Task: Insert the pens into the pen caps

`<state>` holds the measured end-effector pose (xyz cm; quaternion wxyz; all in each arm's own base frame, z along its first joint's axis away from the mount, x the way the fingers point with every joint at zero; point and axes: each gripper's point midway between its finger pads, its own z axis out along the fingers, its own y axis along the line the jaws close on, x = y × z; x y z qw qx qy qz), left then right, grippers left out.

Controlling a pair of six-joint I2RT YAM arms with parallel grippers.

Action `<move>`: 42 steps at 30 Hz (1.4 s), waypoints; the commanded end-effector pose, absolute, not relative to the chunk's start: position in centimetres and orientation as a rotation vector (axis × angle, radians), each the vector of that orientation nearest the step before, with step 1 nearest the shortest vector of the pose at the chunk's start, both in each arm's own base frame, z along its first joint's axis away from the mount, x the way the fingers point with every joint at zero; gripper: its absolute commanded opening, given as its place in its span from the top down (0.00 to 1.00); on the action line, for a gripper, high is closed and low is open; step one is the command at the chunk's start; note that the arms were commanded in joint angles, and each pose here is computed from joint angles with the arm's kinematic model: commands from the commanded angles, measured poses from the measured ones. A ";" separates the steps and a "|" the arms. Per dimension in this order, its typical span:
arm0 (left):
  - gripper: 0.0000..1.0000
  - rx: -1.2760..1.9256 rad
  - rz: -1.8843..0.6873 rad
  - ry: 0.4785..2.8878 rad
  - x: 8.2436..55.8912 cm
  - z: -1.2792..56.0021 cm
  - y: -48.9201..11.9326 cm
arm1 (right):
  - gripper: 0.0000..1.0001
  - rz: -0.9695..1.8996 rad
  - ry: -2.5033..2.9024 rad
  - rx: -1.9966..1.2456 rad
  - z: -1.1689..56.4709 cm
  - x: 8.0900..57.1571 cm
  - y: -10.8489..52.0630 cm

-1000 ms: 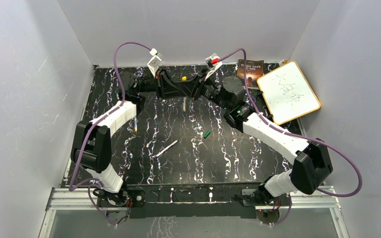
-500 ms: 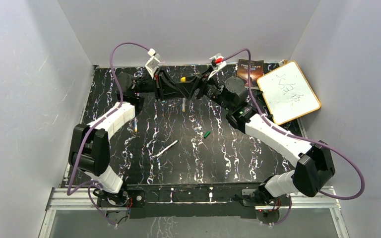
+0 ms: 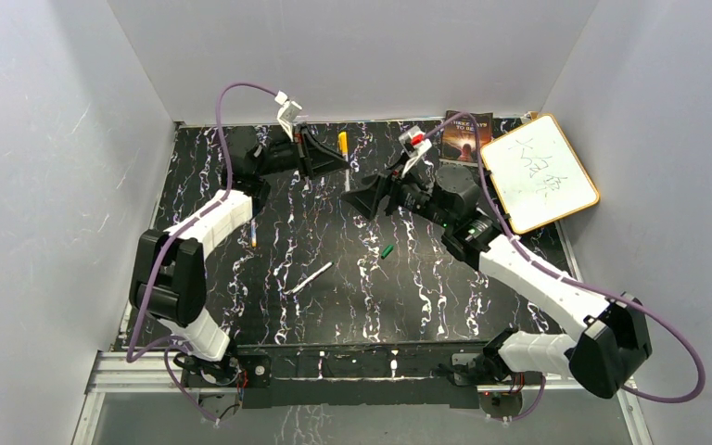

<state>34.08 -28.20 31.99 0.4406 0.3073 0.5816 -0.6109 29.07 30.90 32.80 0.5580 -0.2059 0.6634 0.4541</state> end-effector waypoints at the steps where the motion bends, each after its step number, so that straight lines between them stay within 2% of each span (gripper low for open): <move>1: 1.00 0.626 -1.352 1.633 37.8 28.5 -27.6 | 0.23 1.051 1.544 -0.462 33.6 28.4 28.7; 4: 1.00 0.526 -1.120 1.977 39.9 22.7 -25.5 | 0.23 1.000 1.580 -0.415 32.5 29.0 26.9; 7: 1.00 0.418 -0.785 2.282 41.2 17.0 -21.5 | 0.23 0.971 1.625 -0.390 31.1 29.7 25.9; 11: 1.00 0.302 -0.508 2.478 40.8 13.0 -16.6 | 0.24 0.973 1.664 -0.391 29.7 30.2 25.9; 15: 1.00 0.191 -0.317 2.563 40.6 10.9 -13.8 | 0.25 1.003 1.681 -0.412 29.1 30.3 26.5; 28: 1.00 0.105 0.041 2.741 38.4 4.9 -7.3 | 0.26 1.032 1.729 -0.408 26.8 30.3 27.0; 35: 1.00 0.035 0.149 2.776 37.5 3.2 -3.9 | 0.27 1.030 1.746 -0.430 26.3 30.7 27.3; 42: 1.00 0.012 0.187 2.782 37.7 2.6 -2.8 | 0.27 1.040 1.753 -0.426 25.8 30.8 27.4</move>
